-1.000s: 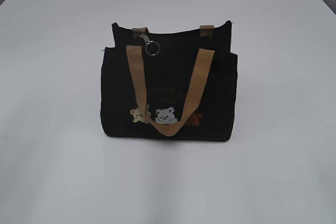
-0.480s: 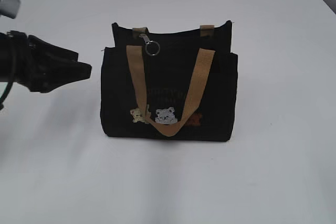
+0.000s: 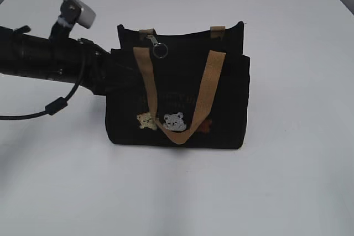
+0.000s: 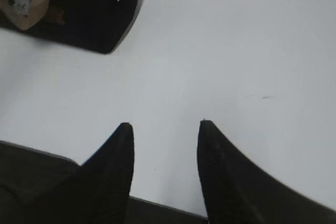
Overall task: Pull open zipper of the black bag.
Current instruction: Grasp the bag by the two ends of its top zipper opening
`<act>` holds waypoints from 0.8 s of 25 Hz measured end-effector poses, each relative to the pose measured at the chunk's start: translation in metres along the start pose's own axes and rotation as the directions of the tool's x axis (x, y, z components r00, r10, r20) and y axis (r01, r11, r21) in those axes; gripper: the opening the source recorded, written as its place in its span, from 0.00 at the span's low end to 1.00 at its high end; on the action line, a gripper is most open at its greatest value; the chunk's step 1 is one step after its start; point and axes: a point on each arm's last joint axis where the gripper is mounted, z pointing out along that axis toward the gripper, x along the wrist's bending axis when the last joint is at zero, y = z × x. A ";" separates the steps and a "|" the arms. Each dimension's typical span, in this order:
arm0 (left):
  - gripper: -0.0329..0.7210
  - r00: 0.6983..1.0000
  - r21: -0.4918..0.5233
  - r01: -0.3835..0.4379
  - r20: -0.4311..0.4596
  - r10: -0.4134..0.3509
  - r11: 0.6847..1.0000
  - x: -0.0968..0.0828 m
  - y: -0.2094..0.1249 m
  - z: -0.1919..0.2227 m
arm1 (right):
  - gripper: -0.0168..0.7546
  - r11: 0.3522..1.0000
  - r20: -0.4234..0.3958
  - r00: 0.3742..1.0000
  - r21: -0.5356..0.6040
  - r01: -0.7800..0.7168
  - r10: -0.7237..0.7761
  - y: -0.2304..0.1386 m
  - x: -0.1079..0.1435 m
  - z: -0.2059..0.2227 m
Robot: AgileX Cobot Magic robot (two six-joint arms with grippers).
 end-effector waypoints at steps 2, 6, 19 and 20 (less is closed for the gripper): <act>0.22 1.000 0.023 -0.018 -0.004 0.018 1.000 -0.004 0.001 0.007 | 0.44 0.999 -0.083 0.996 0.009 0.038 -0.037 0.020 0.002 0.013; 0.14 0.999 0.033 -0.030 -0.011 0.031 0.999 -0.006 0.002 0.009 | 0.44 0.990 -0.232 0.967 -0.110 0.086 -0.109 0.071 -0.001 0.062; 0.14 0.999 0.035 -0.037 -0.017 0.037 0.999 -0.005 0.002 0.009 | 0.44 0.779 -0.376 0.683 -0.288 0.556 -0.626 0.173 0.061 0.290; 0.14 0.999 0.035 -0.037 -0.017 0.037 0.999 -0.005 0.002 0.009 | 0.44 0.773 -0.379 0.674 -0.292 0.563 -0.634 0.175 0.066 0.299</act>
